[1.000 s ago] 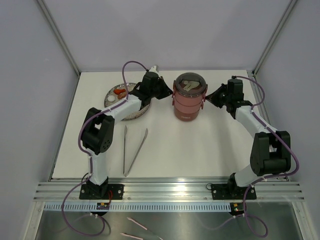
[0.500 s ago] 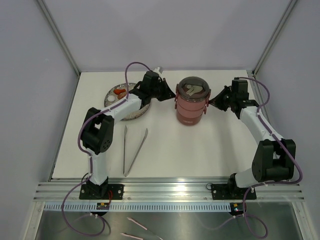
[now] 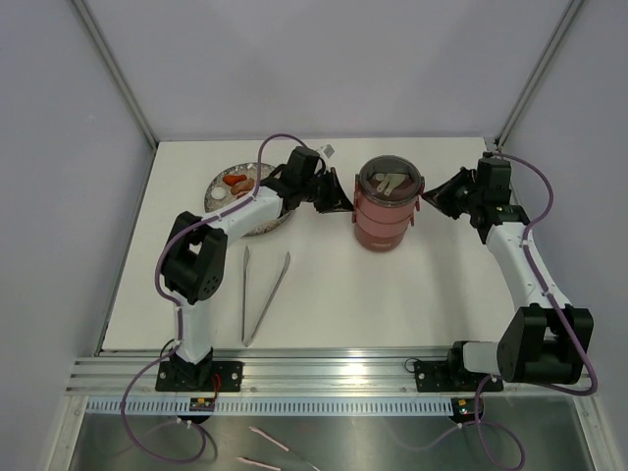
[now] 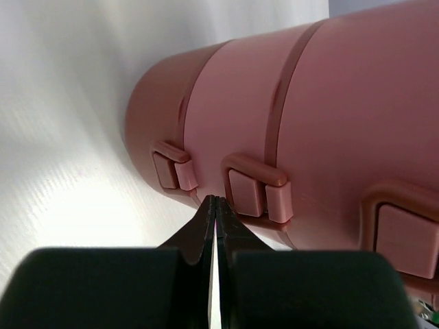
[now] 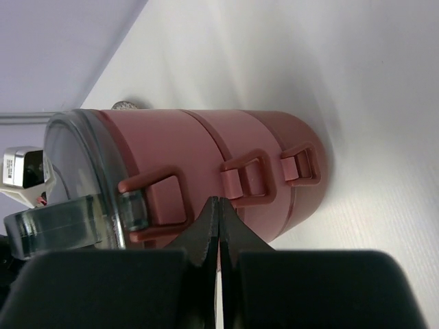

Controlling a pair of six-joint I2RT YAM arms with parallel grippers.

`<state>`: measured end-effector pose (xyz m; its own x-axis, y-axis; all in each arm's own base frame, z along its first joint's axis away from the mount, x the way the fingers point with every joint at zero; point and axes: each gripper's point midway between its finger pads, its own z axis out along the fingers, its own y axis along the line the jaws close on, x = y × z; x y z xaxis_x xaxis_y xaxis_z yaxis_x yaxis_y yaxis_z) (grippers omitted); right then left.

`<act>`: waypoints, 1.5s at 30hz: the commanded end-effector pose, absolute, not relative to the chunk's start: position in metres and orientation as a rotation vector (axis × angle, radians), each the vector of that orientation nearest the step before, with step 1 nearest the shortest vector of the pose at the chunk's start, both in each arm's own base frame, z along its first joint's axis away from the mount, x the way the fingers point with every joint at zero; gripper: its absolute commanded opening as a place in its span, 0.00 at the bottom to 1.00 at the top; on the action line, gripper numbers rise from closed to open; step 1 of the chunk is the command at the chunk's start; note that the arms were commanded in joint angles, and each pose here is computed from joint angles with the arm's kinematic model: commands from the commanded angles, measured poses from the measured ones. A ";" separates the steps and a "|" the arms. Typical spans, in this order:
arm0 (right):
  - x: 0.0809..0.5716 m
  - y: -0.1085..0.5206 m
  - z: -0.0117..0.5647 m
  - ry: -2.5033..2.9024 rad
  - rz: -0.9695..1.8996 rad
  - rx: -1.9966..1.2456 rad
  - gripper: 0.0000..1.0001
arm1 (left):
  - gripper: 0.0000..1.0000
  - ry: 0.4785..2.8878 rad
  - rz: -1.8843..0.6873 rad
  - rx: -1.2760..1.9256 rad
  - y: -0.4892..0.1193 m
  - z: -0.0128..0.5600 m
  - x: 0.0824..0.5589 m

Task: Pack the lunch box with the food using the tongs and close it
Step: Close the fastener on the packing box.

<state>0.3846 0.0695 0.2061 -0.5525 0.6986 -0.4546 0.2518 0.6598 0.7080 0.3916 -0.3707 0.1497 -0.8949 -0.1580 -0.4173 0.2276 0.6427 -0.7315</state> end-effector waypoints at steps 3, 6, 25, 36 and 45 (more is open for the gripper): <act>0.384 0.069 0.216 2.094 0.777 0.733 0.00 | 0.00 2.349 -1.292 0.160 -0.392 0.174 0.382; 0.382 0.068 0.212 2.096 0.767 0.738 0.00 | 0.00 2.347 -1.291 0.159 -0.391 0.175 0.382; 0.404 0.010 0.196 2.126 0.611 0.808 0.00 | 0.00 2.337 -1.282 0.141 -0.383 0.178 0.388; 0.399 0.130 0.191 2.285 0.827 0.442 0.00 | 0.00 2.346 -1.293 0.132 -0.386 0.176 0.391; 0.395 0.030 0.190 2.196 0.572 0.732 0.00 | 0.00 2.343 -1.297 0.148 -0.387 0.178 0.391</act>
